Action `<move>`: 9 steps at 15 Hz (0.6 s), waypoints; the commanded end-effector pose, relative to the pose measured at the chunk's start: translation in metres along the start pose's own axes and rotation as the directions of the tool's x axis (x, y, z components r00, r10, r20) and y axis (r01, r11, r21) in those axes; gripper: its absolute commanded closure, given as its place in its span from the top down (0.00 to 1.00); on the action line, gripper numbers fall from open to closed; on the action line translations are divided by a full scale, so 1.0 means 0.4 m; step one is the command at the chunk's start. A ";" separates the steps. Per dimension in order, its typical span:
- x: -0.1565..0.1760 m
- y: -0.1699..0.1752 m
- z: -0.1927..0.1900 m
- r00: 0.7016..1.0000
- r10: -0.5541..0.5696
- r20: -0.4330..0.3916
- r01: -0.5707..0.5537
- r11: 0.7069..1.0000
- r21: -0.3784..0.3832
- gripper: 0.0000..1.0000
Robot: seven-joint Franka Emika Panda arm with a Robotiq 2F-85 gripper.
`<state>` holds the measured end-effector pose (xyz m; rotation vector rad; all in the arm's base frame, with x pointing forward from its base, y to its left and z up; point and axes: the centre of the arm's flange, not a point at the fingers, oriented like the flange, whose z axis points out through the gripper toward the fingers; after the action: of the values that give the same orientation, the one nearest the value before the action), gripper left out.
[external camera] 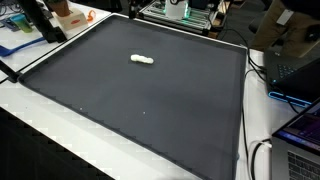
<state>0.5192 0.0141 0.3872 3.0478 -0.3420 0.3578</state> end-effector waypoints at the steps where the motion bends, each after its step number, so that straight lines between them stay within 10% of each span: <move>1: 0.009 -0.015 0.011 0.999 0.034 0.011 -0.033 0.999 -0.014 1.00; 9: 0.033 -0.059 0.107 0.994 0.038 0.103 -0.035 0.999 -0.031 1.00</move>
<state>0.5300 0.0260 0.3604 3.0341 -0.3738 0.2888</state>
